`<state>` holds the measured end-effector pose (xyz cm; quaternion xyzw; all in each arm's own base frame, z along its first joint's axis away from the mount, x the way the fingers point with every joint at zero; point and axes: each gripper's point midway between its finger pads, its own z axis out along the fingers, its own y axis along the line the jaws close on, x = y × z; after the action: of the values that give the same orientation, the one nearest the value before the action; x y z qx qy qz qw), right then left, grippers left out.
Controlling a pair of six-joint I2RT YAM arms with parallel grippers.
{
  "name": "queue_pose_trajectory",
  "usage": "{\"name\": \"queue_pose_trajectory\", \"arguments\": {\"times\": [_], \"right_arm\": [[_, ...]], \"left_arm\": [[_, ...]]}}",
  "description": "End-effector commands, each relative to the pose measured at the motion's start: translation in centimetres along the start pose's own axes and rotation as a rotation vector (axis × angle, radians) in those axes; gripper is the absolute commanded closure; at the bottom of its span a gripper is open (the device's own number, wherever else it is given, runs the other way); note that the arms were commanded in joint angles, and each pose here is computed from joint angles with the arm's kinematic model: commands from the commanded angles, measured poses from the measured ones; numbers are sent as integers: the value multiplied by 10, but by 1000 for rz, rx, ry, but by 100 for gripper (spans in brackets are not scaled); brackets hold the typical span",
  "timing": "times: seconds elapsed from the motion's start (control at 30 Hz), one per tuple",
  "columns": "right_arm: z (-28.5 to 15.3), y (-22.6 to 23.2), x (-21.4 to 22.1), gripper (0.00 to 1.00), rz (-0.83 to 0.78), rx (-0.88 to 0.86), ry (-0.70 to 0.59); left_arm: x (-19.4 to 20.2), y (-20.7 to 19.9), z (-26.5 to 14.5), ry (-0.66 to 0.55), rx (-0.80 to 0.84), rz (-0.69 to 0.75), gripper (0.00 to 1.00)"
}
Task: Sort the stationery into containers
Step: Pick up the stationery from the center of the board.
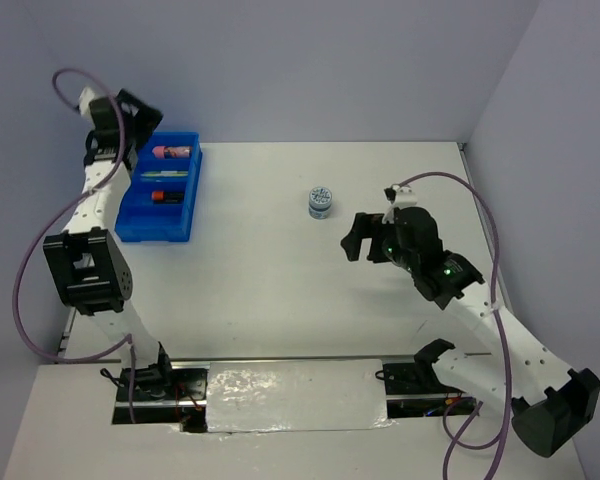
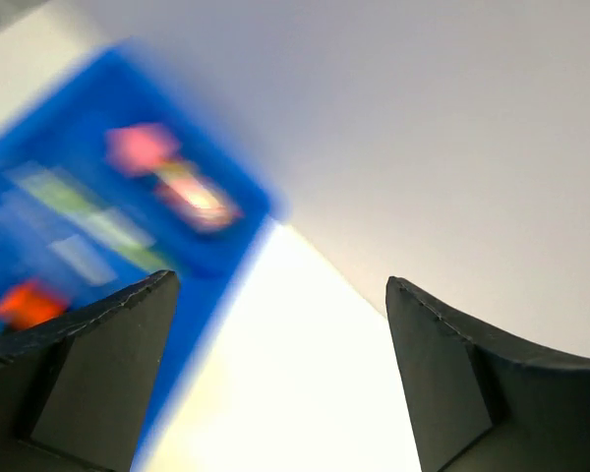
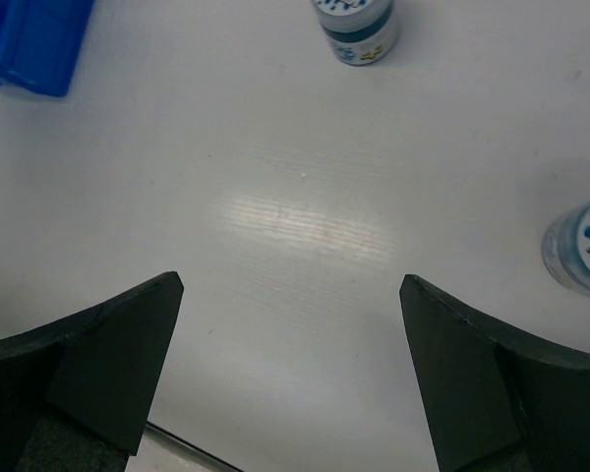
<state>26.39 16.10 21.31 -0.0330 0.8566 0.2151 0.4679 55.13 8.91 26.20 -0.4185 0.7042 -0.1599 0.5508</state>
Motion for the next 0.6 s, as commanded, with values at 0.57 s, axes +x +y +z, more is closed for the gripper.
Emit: {"name": "queue_pose_trajectory", "arguments": {"times": [0.57], "right_arm": [[-115, -20, -15, 0, 78, 59, -144]], "left_arm": [[428, -179, -100, 578, 575, 1192, 1]]}}
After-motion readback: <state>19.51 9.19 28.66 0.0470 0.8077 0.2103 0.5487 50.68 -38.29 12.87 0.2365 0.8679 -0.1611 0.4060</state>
